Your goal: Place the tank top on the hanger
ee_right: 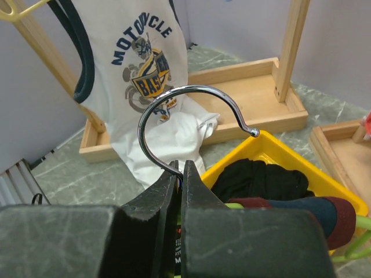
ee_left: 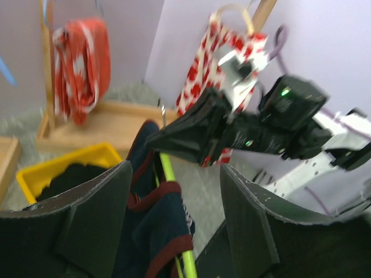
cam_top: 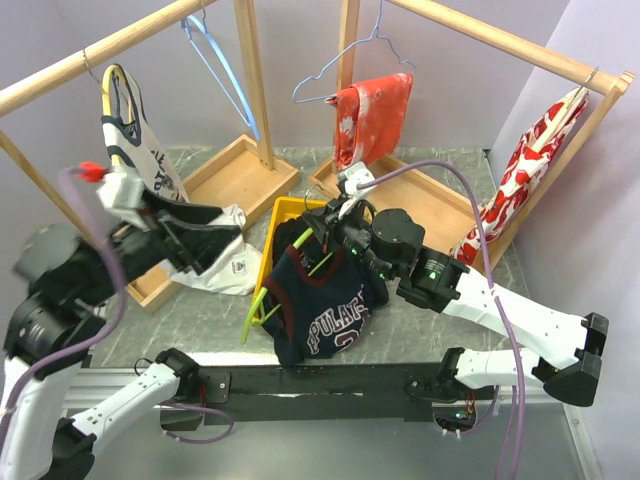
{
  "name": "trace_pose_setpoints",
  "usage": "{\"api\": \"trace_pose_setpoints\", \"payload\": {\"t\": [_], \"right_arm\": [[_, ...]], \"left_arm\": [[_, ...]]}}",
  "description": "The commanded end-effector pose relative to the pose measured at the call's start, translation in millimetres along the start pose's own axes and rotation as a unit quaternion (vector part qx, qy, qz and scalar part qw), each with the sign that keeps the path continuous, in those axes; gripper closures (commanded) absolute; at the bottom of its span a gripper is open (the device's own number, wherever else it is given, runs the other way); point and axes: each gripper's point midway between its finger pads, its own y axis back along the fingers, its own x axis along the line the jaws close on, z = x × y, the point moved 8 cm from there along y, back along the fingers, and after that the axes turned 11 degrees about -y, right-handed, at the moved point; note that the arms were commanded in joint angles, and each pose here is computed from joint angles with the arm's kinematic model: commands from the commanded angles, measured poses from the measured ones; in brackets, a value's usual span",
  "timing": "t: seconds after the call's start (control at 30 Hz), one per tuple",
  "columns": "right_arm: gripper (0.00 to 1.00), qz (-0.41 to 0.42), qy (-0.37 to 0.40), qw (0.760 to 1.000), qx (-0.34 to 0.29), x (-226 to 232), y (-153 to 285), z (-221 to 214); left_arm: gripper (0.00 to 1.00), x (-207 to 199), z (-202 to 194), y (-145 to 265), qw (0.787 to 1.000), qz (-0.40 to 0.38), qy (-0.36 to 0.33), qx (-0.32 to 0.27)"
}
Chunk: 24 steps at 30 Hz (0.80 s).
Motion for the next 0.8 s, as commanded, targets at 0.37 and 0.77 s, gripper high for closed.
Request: {"api": "trace_pose_setpoints", "payload": {"t": [0.37,0.77], "right_arm": [[1.0,0.038,-0.027,0.995,-0.087,18,-20,22],[1.0,0.019,-0.016,0.997,-0.07,15,-37,11]], "left_arm": [[0.33,22,-85,-19,0.982,0.01,0.039,0.183],[0.33,29,-117,-25,0.968,0.02,0.041,0.248]]}}
